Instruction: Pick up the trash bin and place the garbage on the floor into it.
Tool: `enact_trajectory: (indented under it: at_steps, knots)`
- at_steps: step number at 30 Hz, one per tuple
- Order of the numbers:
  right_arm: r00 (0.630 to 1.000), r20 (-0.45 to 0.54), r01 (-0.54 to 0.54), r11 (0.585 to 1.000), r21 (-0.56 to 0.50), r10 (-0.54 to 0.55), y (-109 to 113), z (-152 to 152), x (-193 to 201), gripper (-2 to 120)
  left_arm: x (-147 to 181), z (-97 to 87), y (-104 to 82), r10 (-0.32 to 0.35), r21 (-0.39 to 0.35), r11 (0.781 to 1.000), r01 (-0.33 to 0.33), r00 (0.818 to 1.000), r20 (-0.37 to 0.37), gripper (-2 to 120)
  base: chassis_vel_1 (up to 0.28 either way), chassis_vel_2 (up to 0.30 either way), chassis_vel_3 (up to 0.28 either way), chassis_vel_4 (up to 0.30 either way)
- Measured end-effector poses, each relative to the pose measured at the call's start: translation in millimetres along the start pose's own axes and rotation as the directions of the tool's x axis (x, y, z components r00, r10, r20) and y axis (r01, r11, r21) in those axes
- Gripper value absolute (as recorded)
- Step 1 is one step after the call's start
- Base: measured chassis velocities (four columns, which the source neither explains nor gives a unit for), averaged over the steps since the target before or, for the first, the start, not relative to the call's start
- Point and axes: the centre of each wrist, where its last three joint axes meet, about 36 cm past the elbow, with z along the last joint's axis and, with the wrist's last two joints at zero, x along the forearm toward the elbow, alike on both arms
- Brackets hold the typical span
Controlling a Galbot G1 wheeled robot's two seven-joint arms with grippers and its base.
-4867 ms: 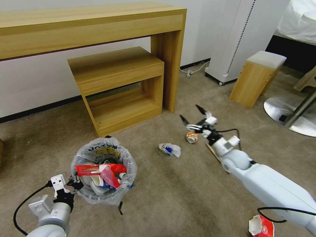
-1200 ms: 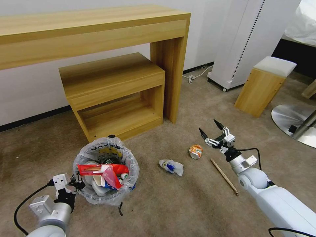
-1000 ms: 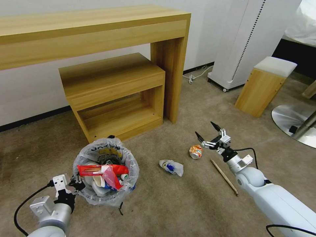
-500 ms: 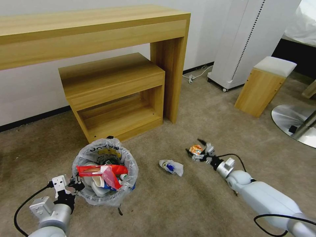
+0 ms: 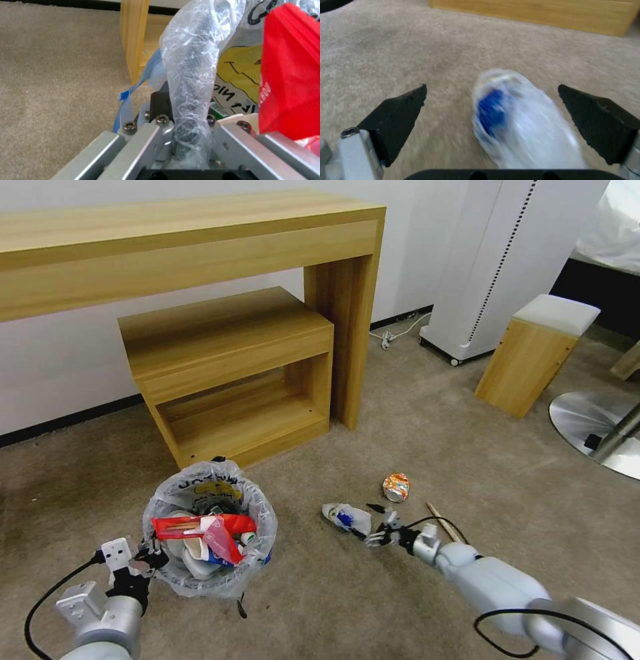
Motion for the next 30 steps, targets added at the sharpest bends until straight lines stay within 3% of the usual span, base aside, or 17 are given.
enact_trajectory:
  at_steps: [7, 22, 28, 30]
  knots:
    - [1.0, -0.002, 0.009, 1.0, 0.012, -0.009, -0.7, -5.3, -19.3, 100, -0.1, 1.6, 1.1, -0.003, 0.001, 1.0, 0.003, 1.0, -0.001, 1, 0.0, 0.0, 0.0, 0.0]
    - [0.998, -0.06, -0.015, 1.0, 0.023, 0.017, 0.7, 8.7, -13.0, 100, 2.1, 1.7, 0.0, 0.007, 0.001, 1.0, -0.007, 1.0, -0.005, 1, 0.0, 0.0, 0.0, 0.0]
    - [0.996, -0.085, -0.025, 0.999, 0.021, 0.027, 7.1, 15.1, -16.4, 92, 5.7, 0.1, -1.2, 0.011, 0.002, 1.0, -0.011, 1.0, 0.0, 1, 0.0, 0.0, 0.0, 0.0]
    - [0.995, -0.096, -0.03, 0.999, 0.023, 0.032, 8.4, 17.9, -15.9, 83, 7.7, -0.6, -0.9, 0.011, 0.002, 1.0, -0.011, 1.0, 0.002, 1, 0.0, 0.0, 0.0, 0.0]
